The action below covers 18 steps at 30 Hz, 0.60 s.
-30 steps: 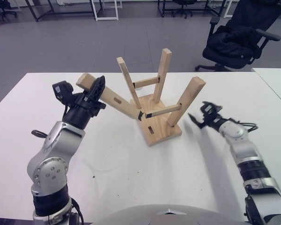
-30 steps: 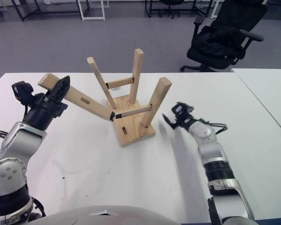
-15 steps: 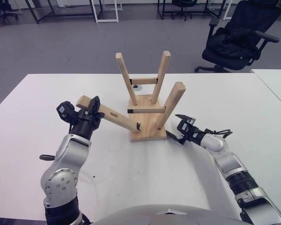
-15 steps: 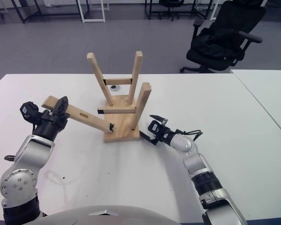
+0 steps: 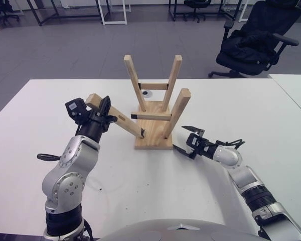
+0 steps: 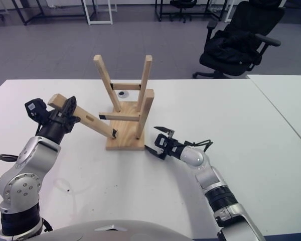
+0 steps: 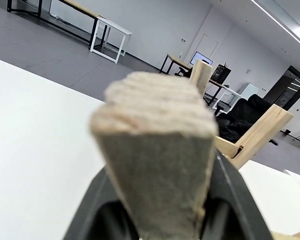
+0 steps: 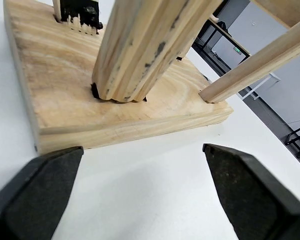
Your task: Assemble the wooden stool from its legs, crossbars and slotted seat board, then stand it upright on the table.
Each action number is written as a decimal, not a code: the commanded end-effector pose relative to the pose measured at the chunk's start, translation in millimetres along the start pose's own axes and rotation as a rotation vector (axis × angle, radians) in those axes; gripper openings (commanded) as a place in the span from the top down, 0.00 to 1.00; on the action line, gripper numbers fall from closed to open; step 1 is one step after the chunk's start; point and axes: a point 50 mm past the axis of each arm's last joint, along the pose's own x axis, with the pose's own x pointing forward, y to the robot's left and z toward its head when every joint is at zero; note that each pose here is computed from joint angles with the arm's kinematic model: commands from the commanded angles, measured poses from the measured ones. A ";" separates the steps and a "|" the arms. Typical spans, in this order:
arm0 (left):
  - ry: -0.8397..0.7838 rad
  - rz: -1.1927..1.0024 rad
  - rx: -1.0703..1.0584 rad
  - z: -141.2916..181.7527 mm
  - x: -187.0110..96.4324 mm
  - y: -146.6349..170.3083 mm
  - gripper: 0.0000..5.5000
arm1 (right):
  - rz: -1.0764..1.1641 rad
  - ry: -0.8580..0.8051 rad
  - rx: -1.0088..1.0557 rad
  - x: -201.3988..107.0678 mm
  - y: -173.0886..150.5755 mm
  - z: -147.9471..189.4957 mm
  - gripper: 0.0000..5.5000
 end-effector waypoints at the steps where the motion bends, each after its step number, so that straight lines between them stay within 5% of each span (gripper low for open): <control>1: 0.140 0.084 0.098 -22.7 2.6 10.0 0.81 | 0.015 -0.024 -0.033 0.9 -1.0 6.3 0.18; 18: 0.215 0.035 0.279 -49.2 30.3 -17.7 0.81 | 0.056 -0.053 -0.059 1.7 9.5 10.7 0.18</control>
